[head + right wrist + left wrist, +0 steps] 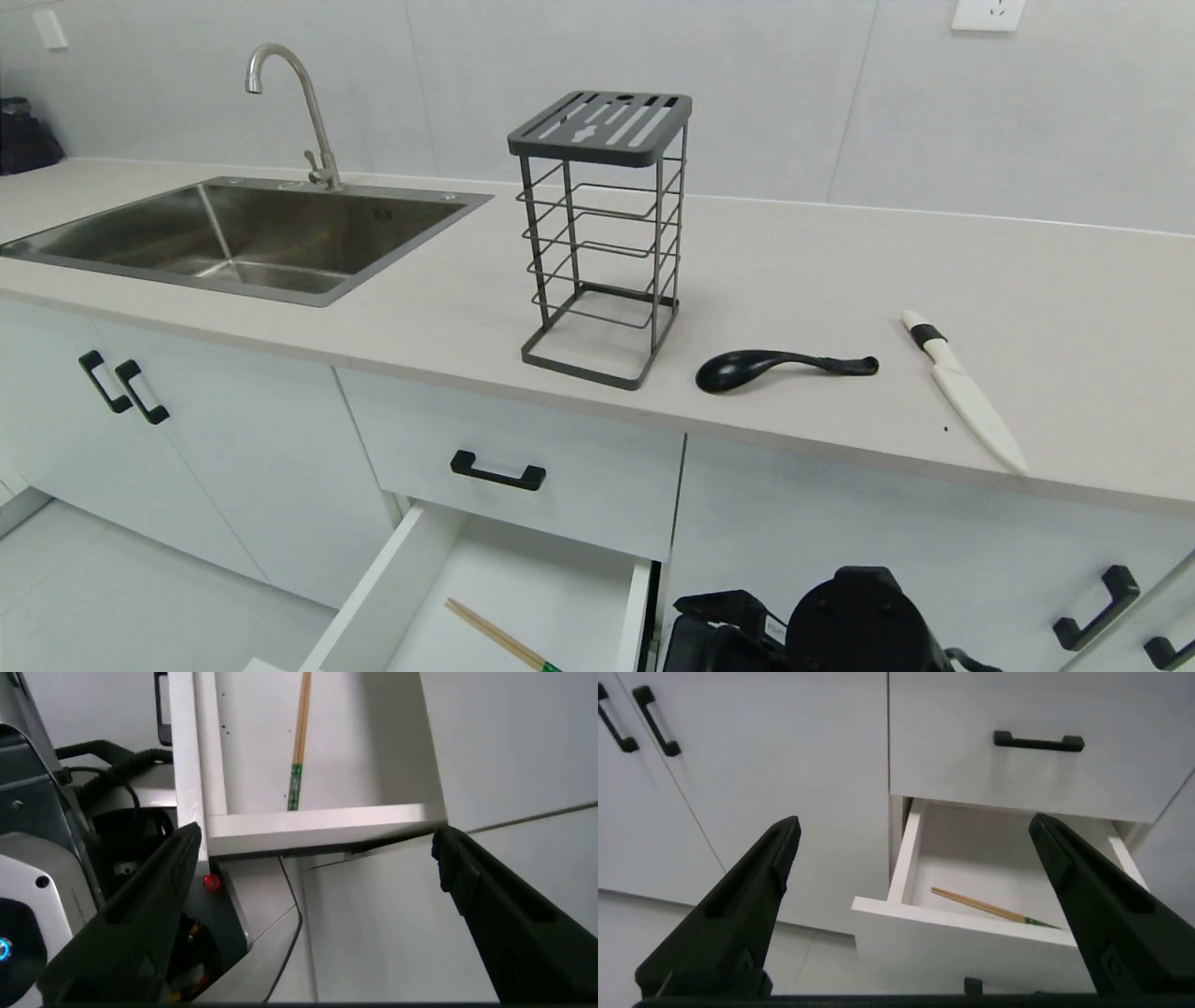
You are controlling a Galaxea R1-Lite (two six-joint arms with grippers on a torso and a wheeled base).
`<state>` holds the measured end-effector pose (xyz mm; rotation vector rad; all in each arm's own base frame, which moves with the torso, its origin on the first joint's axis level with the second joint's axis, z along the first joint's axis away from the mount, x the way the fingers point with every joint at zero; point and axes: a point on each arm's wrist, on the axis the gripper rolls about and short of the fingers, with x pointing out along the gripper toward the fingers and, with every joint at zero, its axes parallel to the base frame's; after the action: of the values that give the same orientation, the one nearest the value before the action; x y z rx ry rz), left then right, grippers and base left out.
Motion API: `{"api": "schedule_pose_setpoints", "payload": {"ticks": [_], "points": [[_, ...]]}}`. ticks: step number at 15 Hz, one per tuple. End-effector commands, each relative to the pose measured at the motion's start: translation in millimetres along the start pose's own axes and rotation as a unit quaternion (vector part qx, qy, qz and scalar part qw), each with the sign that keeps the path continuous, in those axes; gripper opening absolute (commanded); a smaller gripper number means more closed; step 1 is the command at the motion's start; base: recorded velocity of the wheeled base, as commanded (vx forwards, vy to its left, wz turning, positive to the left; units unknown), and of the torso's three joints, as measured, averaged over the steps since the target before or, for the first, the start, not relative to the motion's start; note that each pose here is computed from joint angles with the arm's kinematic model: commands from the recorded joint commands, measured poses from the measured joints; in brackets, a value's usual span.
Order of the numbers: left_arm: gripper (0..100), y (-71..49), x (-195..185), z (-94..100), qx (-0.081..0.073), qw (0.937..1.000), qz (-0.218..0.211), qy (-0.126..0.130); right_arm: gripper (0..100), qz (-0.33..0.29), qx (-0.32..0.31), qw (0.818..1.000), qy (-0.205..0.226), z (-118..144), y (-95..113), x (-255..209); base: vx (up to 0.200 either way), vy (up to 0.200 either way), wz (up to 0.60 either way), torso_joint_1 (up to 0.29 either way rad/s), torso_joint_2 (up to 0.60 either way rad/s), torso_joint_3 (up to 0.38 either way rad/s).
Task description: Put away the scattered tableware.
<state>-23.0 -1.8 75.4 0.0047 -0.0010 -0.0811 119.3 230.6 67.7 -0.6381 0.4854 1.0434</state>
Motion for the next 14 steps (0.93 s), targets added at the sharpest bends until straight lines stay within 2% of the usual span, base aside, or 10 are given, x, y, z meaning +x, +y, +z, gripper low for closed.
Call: {"api": "schedule_pose_setpoints", "payload": {"ticks": [1, 5, 8, 14], "points": [[100, 0.0, 0.1, 0.1, 0.0, 1.0, 0.0, 0.0, 100, 0.0, -0.001, 1.0, 0.002, -0.7, 0.5, 0.3, 0.0, 0.0, 0.0, 0.266, -0.49, -0.222], [100, 0.0, 0.1, 0.1, 0.0, 1.0, 0.0, 0.0, 100, 0.0, 0.001, 1.0, 0.002, -0.7, -0.2, 1.1, 0.0, 0.0, 0.0, 0.134, -0.48, -0.22], [100, 0.0, 0.1, 0.1, 0.0, 1.0, 0.0, 0.0, 100, 0.0, 0.001, 1.0, 0.004, -1.3, -0.4, 1.8, 0.0, 0.0, 0.0, 0.378, -0.48, -0.24], [100, 0.0, 0.1, 0.1, 0.0, 1.0, 0.0, 0.0, 100, 0.0, 0.002, 1.0, 0.01, -3.1, -1.0, 3.9, 0.0, 0.0, 0.0, 0.284, -0.52, -0.254]]}}
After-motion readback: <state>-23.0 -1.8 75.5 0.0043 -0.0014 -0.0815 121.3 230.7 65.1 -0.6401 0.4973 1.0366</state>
